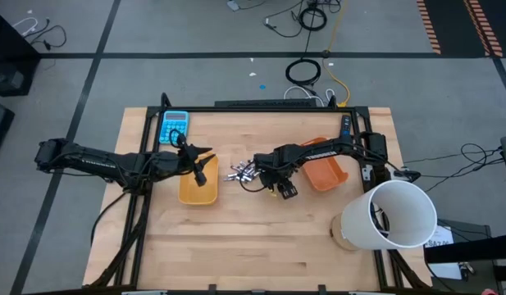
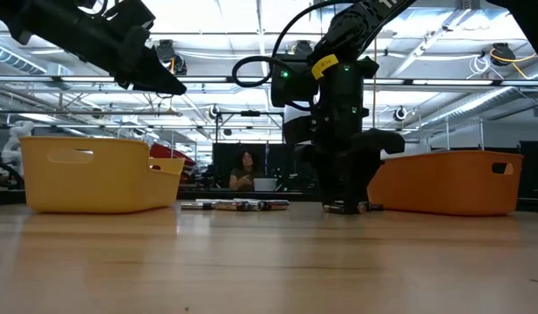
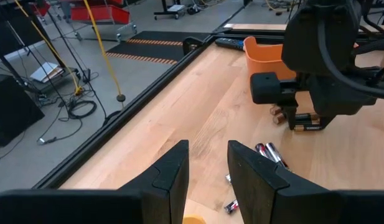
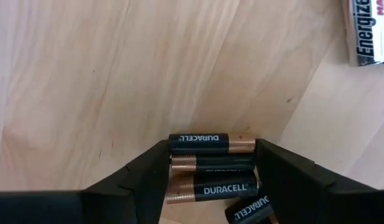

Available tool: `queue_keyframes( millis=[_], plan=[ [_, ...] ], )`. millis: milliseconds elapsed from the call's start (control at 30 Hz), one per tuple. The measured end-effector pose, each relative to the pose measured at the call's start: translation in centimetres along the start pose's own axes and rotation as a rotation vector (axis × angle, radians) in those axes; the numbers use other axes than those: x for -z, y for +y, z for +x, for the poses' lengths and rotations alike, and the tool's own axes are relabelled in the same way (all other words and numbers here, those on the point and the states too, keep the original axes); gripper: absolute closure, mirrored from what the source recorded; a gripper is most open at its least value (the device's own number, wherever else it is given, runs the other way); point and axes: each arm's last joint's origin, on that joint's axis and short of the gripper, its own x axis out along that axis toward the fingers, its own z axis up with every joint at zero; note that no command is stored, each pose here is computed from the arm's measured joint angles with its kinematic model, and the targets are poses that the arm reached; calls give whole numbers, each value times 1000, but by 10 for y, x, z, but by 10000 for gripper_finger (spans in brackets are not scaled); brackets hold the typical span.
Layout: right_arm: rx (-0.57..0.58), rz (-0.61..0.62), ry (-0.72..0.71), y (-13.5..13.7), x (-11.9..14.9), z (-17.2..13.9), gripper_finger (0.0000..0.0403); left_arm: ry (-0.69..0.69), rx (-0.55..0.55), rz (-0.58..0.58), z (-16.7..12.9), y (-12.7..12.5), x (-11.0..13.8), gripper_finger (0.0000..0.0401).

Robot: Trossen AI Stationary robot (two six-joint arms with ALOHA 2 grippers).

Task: Sort batteries
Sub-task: Put the black battery into the orange bin

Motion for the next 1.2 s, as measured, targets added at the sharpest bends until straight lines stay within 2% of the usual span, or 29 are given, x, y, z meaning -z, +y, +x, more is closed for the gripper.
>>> queue_keyframes(
  millis=[1200],
  plan=[
    [15,23,-18,-3,1,-4,176,0,0,-1,0,0,0,280]
  ],
)
